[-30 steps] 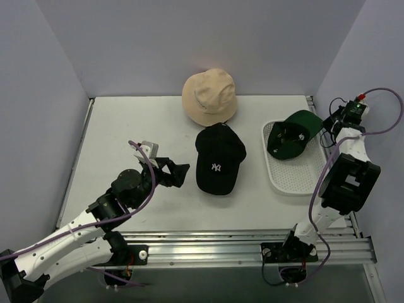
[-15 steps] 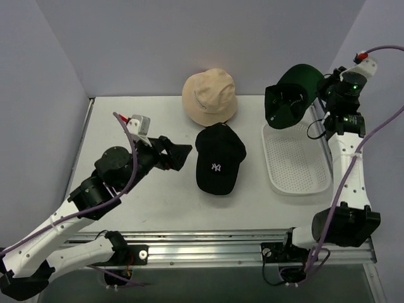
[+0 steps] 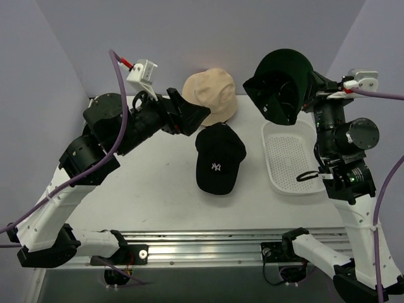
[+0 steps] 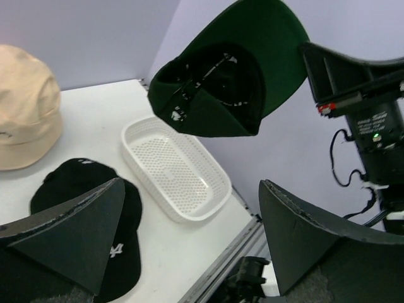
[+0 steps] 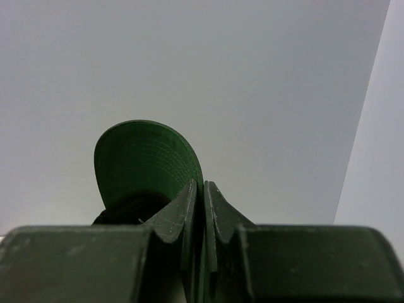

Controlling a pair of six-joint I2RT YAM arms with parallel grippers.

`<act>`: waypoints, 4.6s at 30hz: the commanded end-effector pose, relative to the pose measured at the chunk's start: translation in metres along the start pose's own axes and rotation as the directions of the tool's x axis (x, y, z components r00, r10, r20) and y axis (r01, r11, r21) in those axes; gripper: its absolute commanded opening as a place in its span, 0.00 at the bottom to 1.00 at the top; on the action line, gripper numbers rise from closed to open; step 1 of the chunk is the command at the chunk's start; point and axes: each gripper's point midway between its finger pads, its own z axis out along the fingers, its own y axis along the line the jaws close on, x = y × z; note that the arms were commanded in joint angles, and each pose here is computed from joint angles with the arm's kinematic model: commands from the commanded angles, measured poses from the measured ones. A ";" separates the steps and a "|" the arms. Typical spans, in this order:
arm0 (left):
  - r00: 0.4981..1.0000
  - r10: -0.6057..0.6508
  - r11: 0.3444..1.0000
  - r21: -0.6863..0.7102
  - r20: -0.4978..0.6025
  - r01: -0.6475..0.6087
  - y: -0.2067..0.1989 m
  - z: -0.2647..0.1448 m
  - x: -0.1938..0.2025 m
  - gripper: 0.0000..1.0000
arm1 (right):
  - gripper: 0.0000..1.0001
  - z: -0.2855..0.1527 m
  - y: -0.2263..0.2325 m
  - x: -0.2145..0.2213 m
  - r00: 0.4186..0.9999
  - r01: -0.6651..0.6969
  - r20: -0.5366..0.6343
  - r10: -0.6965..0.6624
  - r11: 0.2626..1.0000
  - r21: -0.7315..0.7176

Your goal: Stack the hats

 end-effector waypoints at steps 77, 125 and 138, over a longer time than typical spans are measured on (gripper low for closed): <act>0.844 -0.532 0.838 0.105 -0.067 0.536 0.062 -0.036 -0.033 0.97 | 0.00 -0.070 0.300 0.021 0.563 0.825 0.325 -0.760 0.535 -0.180; 0.961 -0.266 0.910 0.310 -0.074 0.275 0.068 -0.037 0.012 0.02 | 0.61 -0.067 0.156 0.050 0.865 -0.339 -0.428 0.261 0.934 -0.116; 0.952 -0.305 0.892 0.351 0.003 0.285 0.069 -0.036 0.007 0.02 | 0.54 -0.024 0.167 0.102 0.780 -0.483 -0.579 0.237 0.815 -0.318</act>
